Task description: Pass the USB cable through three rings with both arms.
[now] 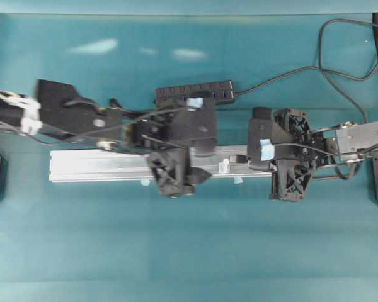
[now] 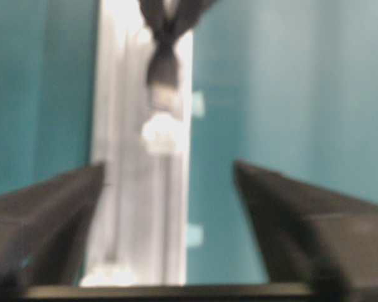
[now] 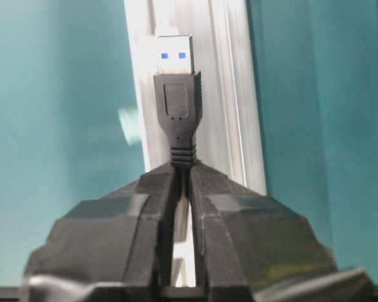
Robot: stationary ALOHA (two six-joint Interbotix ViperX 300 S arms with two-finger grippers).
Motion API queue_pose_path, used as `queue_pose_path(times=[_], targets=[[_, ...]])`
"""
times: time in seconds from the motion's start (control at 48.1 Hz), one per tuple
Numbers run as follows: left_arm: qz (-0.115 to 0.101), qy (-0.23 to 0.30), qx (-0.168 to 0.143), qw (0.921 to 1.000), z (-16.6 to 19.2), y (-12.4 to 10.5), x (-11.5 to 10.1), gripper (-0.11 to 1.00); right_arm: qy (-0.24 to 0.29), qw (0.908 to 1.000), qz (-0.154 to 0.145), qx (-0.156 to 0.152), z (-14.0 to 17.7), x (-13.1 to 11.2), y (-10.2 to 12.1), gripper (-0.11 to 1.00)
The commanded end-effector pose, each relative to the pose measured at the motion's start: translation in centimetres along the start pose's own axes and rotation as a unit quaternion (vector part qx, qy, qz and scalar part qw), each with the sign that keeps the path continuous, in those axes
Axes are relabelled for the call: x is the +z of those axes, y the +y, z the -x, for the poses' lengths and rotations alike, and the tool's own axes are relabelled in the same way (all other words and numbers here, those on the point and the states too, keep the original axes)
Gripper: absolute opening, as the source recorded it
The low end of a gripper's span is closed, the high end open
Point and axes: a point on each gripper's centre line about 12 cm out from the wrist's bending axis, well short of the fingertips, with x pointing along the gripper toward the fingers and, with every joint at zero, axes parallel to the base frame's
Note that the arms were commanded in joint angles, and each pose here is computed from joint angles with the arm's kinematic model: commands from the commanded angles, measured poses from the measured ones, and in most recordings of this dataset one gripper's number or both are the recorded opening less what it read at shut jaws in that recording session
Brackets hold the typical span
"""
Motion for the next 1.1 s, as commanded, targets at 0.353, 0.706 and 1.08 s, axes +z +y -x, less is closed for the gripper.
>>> queue_pose_path(times=[0.353, 0.706, 1.08], targets=[[-0.031, -0.022, -0.001, 0.9993, 4.7, -0.1, -0.9, 0.92, 0.017, 0.9997, 0.015, -0.001, -0.9, 0.1, 0.4, -0.09], [-0.072, -0.036, 0.001, 0.9968, 5.4, 0.0, -0.8, 0.91, 0.024, 0.9994, 0.023, 0.003, -1.4, 0.0, 0.9, -0.09], [-0.064, -0.052, 0.0, 0.9966, 6.0, -0.1, -1.8, 0.91, 0.012, 0.9996, 0.024, 0.007, -2.1, 0.9, 1.2, -0.09]])
